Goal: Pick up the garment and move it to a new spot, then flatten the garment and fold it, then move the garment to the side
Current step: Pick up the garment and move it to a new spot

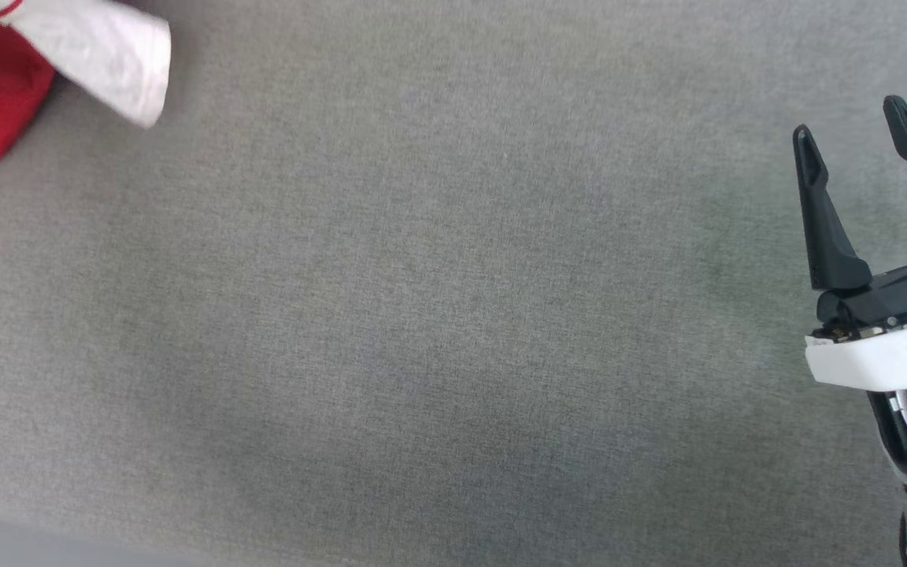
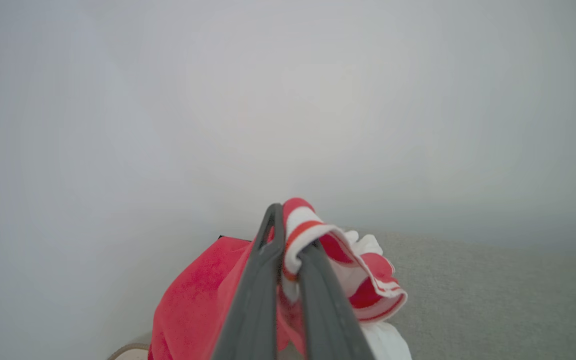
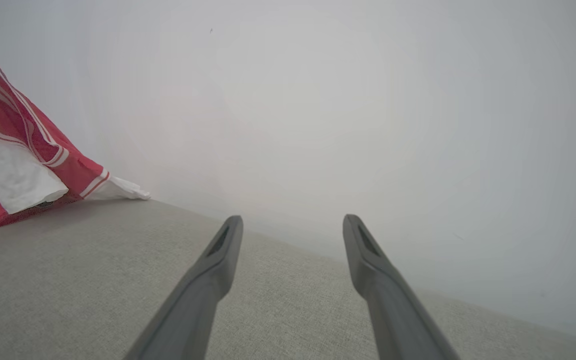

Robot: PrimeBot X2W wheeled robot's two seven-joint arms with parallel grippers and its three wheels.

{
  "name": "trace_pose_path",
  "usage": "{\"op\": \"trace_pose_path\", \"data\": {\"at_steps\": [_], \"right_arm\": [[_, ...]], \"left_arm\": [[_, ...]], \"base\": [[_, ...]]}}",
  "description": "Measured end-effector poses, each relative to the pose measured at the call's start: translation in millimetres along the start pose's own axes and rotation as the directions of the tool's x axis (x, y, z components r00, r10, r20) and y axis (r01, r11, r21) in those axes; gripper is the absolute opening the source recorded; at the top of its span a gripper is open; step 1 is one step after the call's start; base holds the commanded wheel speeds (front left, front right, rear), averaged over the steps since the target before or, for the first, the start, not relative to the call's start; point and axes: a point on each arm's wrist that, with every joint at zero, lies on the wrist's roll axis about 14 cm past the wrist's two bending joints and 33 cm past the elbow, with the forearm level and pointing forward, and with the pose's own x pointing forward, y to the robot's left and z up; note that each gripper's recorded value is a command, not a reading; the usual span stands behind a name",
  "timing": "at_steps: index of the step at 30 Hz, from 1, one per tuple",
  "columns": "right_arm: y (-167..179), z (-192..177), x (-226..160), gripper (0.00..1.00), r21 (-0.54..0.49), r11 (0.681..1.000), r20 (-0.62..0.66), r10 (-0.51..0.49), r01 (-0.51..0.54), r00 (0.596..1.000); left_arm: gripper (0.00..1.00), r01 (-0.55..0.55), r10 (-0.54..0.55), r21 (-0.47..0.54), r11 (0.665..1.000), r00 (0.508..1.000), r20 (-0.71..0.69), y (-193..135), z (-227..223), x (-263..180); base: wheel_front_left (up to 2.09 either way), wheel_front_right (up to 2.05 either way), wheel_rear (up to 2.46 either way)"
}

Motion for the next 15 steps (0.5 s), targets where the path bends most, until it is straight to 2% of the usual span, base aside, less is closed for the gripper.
{"op": "trace_pose_path", "data": {"at_steps": [7,15], "right_arm": [[-0.7,25.4,-9.5,1.0,-0.004,1.0,0.056,-0.03,0.031,0.998],[-13.2,48.4,-29.0,1.0,-0.014,0.995,0.102,-0.097,0.099,0.99]], "left_arm": [[0.0,0.075,-0.08,0.049,0.996,0.993,0.092,-15.0,51.8,-16.5],[0.0,0.193,-0.216,0.139,0.971,0.961,0.173,-60.1,105.1,-38.3]], "base": [[0.0,0.0,0.0],[0.0,0.0,0.0]]}}
